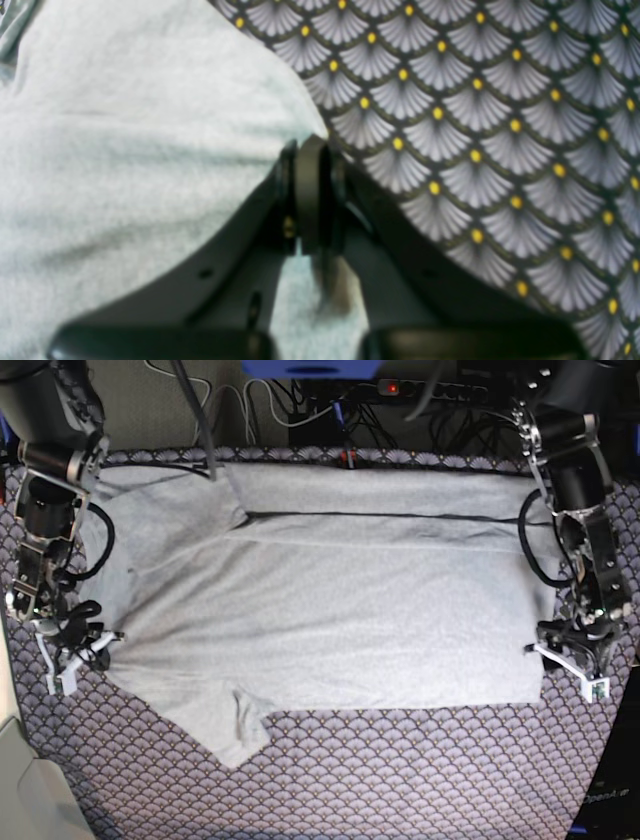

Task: Fold the T-shirt properly
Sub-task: 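Lower both grippers onto the shirt's side edges and grasp them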

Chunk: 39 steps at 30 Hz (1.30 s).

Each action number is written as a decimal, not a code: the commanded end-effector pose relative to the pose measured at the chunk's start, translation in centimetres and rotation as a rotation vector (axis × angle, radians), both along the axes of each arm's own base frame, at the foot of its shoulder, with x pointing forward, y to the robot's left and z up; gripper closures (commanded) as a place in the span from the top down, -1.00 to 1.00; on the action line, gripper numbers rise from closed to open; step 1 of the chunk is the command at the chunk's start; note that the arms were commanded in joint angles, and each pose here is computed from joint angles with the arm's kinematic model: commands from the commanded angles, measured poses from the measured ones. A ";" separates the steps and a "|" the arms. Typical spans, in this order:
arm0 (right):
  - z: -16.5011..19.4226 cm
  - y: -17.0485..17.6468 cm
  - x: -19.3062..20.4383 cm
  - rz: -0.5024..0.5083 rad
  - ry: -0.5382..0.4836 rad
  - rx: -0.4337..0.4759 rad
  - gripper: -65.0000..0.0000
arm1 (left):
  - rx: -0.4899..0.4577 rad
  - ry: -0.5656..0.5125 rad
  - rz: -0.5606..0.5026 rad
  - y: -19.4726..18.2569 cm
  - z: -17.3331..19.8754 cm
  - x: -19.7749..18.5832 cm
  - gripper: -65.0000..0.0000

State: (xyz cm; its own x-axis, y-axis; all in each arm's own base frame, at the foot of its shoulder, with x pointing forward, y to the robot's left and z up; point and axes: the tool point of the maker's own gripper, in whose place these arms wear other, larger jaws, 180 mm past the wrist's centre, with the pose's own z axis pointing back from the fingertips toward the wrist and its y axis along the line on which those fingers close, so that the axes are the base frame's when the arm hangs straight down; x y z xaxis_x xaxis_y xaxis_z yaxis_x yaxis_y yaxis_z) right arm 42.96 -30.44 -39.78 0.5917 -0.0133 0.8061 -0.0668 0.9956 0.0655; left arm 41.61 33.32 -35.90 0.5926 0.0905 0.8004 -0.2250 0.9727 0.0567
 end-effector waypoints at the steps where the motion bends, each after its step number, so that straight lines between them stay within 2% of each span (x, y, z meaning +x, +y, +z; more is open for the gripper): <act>1: 2.5 -1.0 1.5 -0.015 -0.070 -0.011 -1.00 | 0.015 -0.070 0.006 0.8 2.2 1.6 0.03; 10: 2.4 -0.8 1.5 -0.012 -0.070 -0.008 -1.00 | -0.072 -0.170 0.047 0.9 0.7 5.4 0.03; 15: 2.4 -0.8 1.5 -0.012 -0.070 -0.008 -1.00 | -0.067 -0.173 -0.008 -1.1 -0.6 7.3 0.03; 21: 2.2 -0.1 1.6 -0.006 -0.069 0.002 -1.00 | -0.031 -0.155 0.119 0.7 -1.9 7.0 0.04; 34: 2.2 0.0 1.6 -0.005 -0.069 0.003 -1.00 | -0.029 -0.162 0.122 0.7 -2.0 7.1 0.04; 39: 2.2 0.0 1.6 -0.005 -0.069 0.003 -1.00 | -0.040 -0.127 0.132 0.7 -3.6 6.0 0.04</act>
State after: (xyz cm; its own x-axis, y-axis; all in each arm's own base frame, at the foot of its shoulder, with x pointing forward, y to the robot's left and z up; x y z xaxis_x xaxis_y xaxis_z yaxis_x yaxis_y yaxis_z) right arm 42.92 -29.58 -40.25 0.5996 -0.0191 0.8001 -0.0726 0.9943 0.0782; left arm 46.38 33.26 -41.41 0.5146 0.1977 0.8343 -0.3441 0.9389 -0.0103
